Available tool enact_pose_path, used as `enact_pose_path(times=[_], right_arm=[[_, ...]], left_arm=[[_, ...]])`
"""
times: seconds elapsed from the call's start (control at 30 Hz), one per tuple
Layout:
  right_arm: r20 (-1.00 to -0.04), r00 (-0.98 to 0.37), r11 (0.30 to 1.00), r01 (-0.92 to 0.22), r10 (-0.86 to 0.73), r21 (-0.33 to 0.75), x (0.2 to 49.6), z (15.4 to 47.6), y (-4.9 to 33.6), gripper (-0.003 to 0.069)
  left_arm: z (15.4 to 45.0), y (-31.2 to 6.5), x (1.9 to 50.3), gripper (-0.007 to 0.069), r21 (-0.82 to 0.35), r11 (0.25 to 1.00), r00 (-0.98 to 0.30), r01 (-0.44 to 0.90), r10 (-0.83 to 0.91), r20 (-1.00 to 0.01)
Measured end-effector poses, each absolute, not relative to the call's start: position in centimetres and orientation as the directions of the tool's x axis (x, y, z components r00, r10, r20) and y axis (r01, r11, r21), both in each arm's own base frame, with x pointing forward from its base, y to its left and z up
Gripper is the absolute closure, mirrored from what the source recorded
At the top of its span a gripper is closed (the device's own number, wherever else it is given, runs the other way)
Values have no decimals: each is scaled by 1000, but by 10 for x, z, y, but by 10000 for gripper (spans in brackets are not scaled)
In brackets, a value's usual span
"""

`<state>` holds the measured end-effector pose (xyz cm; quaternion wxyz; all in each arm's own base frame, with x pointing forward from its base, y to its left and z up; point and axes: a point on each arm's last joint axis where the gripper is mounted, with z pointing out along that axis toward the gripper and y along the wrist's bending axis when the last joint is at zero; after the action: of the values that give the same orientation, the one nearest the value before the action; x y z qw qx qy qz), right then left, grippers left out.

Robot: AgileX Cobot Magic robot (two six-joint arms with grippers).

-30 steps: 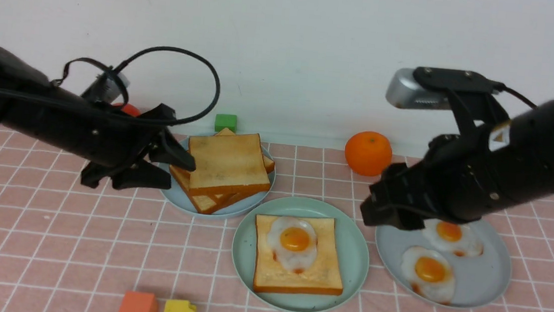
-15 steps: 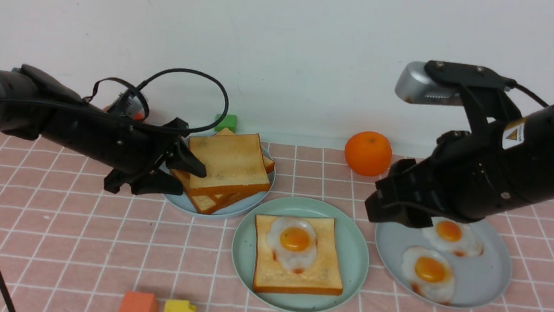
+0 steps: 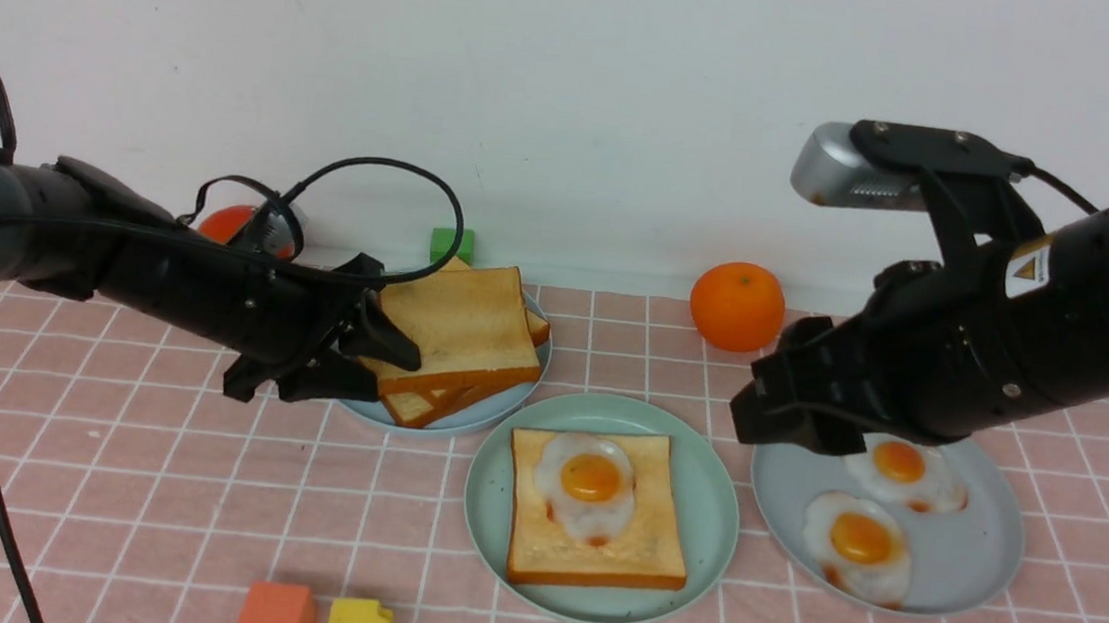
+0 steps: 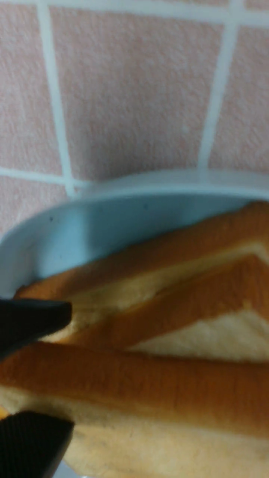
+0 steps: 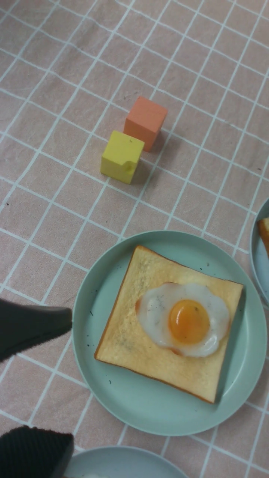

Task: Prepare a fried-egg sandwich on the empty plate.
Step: Use the left arm to grab a slice of bread, then use the left arm to place a slice of bread on the fried egg in the middle

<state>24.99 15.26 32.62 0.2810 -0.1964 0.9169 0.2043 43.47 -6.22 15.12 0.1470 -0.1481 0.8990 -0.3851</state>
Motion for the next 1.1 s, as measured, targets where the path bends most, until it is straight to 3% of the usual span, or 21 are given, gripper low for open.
enact_pose_path(times=[0.27,0.47,0.67,0.8,0.9,1.1], right_arm=[[-593,-767,838,-475,-245,267,249,326,153,259],[-593,-768,838,-475,-244,270,249,326,153,259],[-601,-767,840,-465,-225,279,243,334,150,259],[-636,-736,842,-480,-233,247,236,345,143,259],[-657,-716,847,-483,-234,224,231,352,139,259],[-695,-691,872,-448,-197,198,218,368,127,259]], left_arm=[[152,-63,433,480,-745,653,-921,-138,-360,-146],[159,-64,430,482,-753,648,-931,-115,-334,-145],[220,-68,414,482,-766,640,-931,62,-240,-276],[250,-73,398,482,-777,614,-932,136,-186,-310],[255,-80,387,482,-783,605,-936,146,-171,-306],[224,-125,350,483,-767,623,-960,156,-89,-267]])
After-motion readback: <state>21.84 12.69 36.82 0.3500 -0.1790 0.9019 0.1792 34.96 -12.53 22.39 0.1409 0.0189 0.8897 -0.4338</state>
